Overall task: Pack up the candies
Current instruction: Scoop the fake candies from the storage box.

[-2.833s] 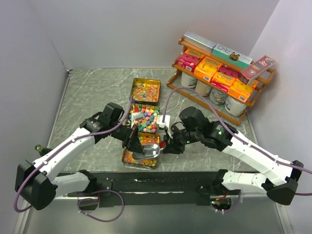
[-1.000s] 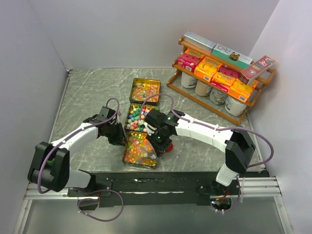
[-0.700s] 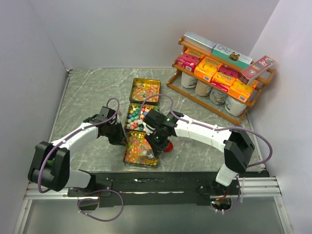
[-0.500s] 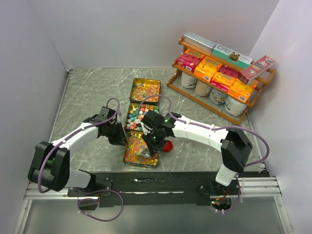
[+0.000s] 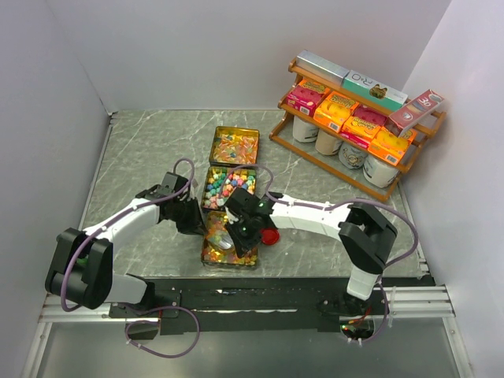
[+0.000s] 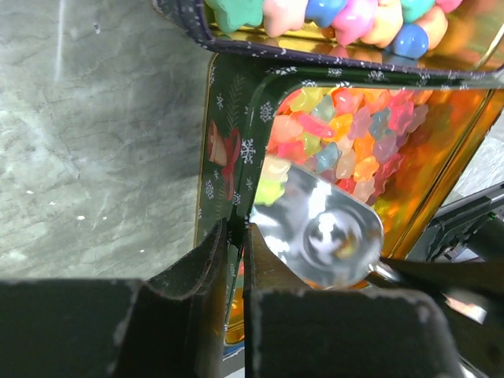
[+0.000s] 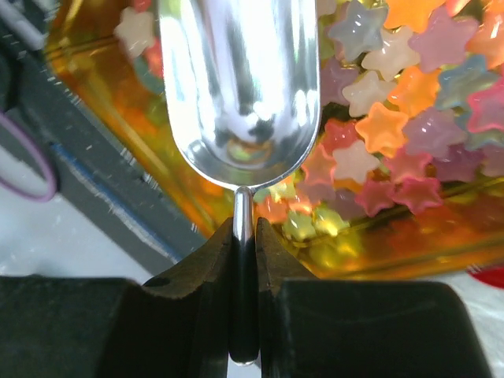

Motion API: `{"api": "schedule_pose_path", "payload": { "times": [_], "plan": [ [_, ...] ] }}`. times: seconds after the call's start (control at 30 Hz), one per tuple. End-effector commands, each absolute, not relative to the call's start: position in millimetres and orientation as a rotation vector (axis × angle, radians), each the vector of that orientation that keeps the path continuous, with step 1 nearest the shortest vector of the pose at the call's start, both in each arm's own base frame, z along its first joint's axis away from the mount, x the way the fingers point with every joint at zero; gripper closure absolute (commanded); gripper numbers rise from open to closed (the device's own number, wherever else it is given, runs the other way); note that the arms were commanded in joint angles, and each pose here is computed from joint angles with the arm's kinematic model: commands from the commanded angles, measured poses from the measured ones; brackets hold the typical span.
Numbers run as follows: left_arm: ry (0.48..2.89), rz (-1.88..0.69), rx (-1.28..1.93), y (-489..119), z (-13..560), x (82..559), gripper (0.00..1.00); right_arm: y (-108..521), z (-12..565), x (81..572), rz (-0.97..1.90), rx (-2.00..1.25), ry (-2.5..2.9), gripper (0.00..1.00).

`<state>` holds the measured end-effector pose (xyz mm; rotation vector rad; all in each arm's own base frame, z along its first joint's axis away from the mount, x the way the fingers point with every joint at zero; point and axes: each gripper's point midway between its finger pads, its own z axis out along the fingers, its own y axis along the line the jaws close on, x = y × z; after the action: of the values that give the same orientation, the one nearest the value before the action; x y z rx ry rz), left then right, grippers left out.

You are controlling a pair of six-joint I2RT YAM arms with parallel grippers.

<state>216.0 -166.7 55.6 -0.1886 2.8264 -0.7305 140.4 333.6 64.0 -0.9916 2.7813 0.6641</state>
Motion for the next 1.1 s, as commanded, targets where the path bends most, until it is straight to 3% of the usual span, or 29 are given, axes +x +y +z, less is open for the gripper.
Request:
{"api": "schedule_pose_path", "payload": {
  "times": [0.0,0.43,1.07],
  "plan": [
    [2.839,-0.732,-0.186,-170.3,50.9,212.3,0.99,312.1,28.1,145.9,0.471,-0.864,2.888,1.0],
    [2.837,-0.693,-0.138,-176.6,51.9,207.7,0.99,325.7,30.0,158.2,0.627,-0.737,2.893,1.0],
    [2.669,-0.683,-0.135,-175.9,72.2,226.5,0.99,284.8,61.6,106.7,0.794,-0.836,3.109,1.0]
  ]
}}
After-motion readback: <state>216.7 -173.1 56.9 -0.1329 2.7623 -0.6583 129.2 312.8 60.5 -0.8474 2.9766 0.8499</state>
